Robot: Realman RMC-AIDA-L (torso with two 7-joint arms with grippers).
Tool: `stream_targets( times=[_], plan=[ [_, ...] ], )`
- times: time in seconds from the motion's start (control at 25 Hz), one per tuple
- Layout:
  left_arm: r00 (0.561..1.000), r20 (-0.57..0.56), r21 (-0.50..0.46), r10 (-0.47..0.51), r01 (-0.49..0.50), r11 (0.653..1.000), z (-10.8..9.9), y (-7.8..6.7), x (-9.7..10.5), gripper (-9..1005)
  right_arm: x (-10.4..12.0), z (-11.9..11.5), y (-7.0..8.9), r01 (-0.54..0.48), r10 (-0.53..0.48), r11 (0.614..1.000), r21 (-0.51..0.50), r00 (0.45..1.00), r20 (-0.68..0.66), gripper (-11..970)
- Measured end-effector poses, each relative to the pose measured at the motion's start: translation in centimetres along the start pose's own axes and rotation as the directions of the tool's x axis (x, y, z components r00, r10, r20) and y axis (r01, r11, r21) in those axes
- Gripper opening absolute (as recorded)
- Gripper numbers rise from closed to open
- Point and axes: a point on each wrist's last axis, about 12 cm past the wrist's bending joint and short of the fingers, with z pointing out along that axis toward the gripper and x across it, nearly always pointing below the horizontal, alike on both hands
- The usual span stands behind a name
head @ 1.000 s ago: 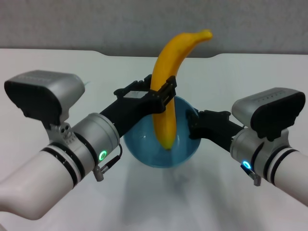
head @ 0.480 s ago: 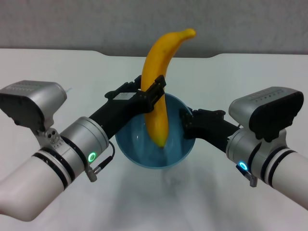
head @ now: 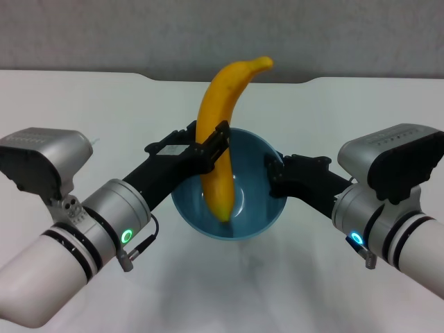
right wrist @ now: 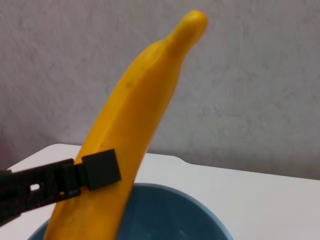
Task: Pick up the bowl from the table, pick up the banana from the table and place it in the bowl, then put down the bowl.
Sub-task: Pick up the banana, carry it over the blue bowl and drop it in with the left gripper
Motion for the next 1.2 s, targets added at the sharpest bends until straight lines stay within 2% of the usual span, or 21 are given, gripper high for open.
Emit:
stream_targets(
  times=[0.32,1.16,1.2],
  plan=[
    [1.000,0.010,0.014,0.007,-0.007,1.000,-0.27,-0.13,0.10,612,0.12,-0.27,-0.77,-0.015,0.015,1.000,0.026,1.000,0.002,43],
    [0.999,0.029,0.047,0.017,-0.019,0.999,-0.44,0.09,0.46,637,0.19,-0.27,-0.96,-0.016,0.016,0.999,0.032,1.000,0.000,48],
    [0.999,0.031,0.045,0.017,-0.019,0.999,-0.48,0.11,0.42,681,0.20,-0.27,-0.97,-0.016,0.016,0.999,0.033,1.000,0.000,48]
  ],
)
